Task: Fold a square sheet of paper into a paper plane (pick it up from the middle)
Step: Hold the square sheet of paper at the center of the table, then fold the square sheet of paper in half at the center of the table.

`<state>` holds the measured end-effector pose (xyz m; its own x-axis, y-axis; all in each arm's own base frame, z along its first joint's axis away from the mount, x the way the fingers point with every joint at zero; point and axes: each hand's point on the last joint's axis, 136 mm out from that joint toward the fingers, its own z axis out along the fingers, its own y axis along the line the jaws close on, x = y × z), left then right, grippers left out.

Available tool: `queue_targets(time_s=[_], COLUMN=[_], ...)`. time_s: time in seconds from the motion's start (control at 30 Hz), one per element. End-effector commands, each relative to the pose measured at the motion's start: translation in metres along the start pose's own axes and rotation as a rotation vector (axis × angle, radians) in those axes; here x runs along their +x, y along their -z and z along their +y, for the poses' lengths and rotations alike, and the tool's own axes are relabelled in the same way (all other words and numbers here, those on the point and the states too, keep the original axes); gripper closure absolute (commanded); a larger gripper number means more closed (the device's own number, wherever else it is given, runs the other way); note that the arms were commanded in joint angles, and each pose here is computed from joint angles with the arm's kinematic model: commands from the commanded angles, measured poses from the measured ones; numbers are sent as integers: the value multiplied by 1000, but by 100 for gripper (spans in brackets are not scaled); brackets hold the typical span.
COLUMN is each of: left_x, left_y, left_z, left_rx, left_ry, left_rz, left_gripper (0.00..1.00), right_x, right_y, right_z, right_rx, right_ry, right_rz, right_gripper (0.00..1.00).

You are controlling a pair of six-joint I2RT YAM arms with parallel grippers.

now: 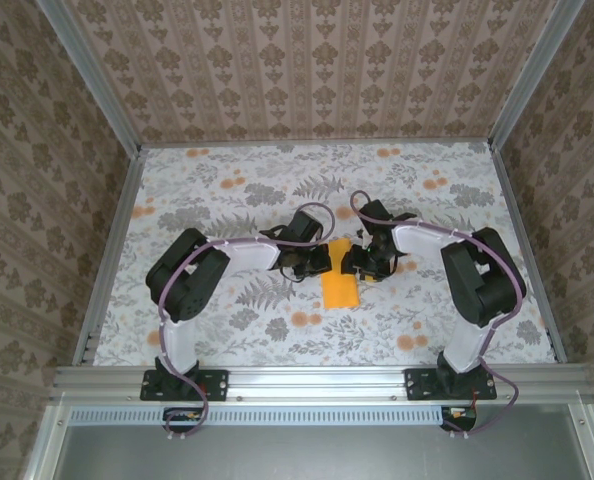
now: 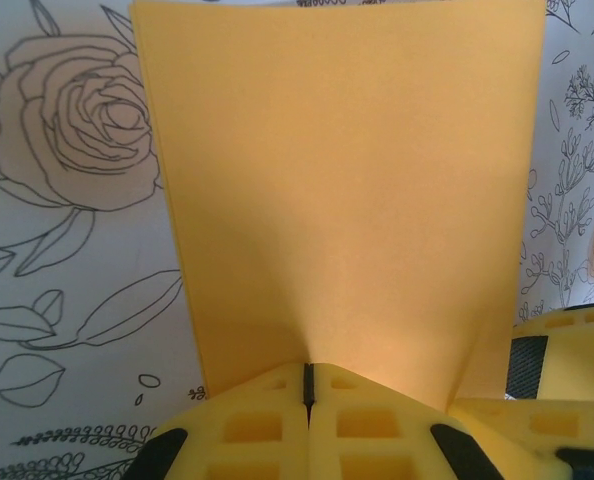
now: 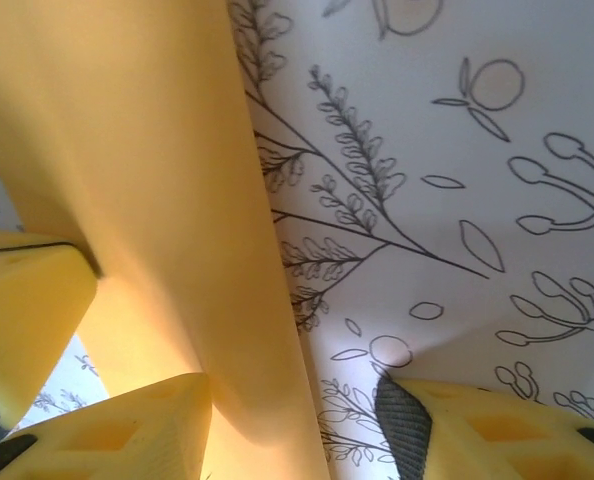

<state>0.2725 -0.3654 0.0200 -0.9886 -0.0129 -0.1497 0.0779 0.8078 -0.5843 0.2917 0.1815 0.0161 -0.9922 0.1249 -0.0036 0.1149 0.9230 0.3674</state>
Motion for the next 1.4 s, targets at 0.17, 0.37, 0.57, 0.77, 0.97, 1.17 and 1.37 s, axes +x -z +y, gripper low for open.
queue_targets(time_s=[0.17,0.37,0.57,0.77,0.97,1.17,1.37], left_x=[50,52,52,53,53,58,68], left_y=[-19,-23,-22,-22,-23,-21,-20], left_z=[72,77,80,81,80,88,103], left_rx=[-224,-249,-264,-269,-270,-308,-360], left_ry=[61,67,75,81,84,110,143], left_rz=[165,183,182,183,188,203,226], left_gripper=[98,99,100,100,100,100,100], right_x=[-10,-1,-6,-9,-14,-14,-9], right_y=[47,62,33,9,-6,-22,-25], right_z=[13,61,54,47,50,31,17], right_rx=[-55,-321,-281,-256,-260,-180,-192], right_ry=[30,103,49,33,32,23,18], right_rz=[-161,-149,-92,-56,-38,-24,-30], right_gripper=[41,64,94,100,100,100,100])
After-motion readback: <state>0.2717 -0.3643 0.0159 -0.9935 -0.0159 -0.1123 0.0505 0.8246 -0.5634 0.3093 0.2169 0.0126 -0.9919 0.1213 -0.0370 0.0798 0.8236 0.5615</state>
